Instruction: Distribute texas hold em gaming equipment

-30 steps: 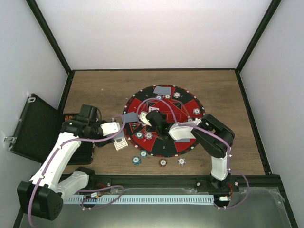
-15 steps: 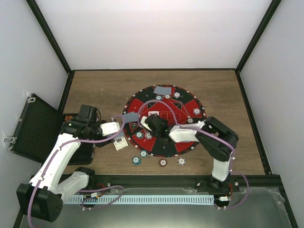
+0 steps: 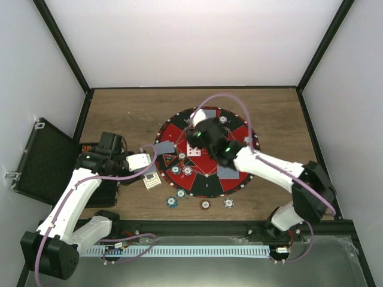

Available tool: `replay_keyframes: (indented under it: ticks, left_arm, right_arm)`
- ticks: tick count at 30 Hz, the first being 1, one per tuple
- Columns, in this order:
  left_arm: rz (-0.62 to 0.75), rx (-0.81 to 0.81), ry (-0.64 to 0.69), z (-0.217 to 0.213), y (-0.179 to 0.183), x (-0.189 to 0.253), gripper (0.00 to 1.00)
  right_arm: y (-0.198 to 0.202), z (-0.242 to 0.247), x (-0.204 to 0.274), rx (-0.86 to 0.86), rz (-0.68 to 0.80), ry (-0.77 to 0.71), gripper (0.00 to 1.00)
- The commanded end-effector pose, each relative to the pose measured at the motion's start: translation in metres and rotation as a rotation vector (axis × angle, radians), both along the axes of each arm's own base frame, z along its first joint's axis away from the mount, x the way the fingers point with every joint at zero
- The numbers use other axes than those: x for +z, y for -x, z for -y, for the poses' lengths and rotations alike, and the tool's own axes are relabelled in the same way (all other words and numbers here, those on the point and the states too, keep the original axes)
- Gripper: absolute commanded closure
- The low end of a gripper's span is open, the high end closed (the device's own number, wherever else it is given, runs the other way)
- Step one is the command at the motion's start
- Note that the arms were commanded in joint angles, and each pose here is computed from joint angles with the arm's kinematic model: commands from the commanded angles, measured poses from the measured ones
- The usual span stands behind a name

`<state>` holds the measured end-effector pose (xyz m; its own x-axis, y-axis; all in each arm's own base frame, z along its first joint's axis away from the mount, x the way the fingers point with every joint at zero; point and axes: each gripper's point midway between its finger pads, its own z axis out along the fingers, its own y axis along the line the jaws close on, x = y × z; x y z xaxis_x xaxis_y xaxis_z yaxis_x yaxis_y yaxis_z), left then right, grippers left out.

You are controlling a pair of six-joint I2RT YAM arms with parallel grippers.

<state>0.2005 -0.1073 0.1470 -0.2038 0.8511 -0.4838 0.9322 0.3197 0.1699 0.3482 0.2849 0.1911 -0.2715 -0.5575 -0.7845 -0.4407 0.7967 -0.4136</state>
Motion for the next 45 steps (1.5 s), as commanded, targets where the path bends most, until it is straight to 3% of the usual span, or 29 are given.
replay_keyframes:
  ticks: [1, 4, 7, 12, 15, 19, 26, 45]
  left_arm:
    - [0.041, -0.008, 0.03, 0.004, -0.004, 0.012, 0.76]
    - [0.043, -0.009, 0.031, 0.004, -0.004, 0.014, 0.76]
    - [0.045, -0.009, 0.033, 0.004, -0.005, 0.014, 0.76]
    - [0.048, -0.012, 0.039, 0.006, -0.007, 0.015, 0.76]
    - [0.044, -0.012, 0.042, 0.006, -0.007, 0.016, 0.76]
    - [0.043, -0.011, 0.04, 0.006, -0.008, 0.016, 0.76]
    - [0.036, -0.01, 0.036, 0.006, -0.008, 0.013, 0.76]
    - [0.04, -0.01, 0.031, 0.005, -0.008, 0.013, 0.76]
  right_arm:
    - [-0.026, 0.037, 0.074, -0.149, -0.134, -0.583, 0.0]
    - [-0.011, 0.043, 0.103, -0.038, -0.168, -0.801, 0.0]
    - [0.013, 0.023, 0.107, 0.122, -0.254, -0.861, 0.0]
    - [0.043, -0.025, 0.077, 0.262, -0.654, -0.959, 0.0]
    - [0.059, -0.05, 0.047, 0.285, -0.916, -1.02, 0.07]
    - [0.079, -0.084, 0.016, 0.296, -1.106, -0.985, 0.1]
    - [0.111, -0.125, 0.021, 0.441, -1.236, -1.003, 0.1]
    - [0.137, -0.16, 0.005, 0.5, -1.403, -1.047, 0.19]
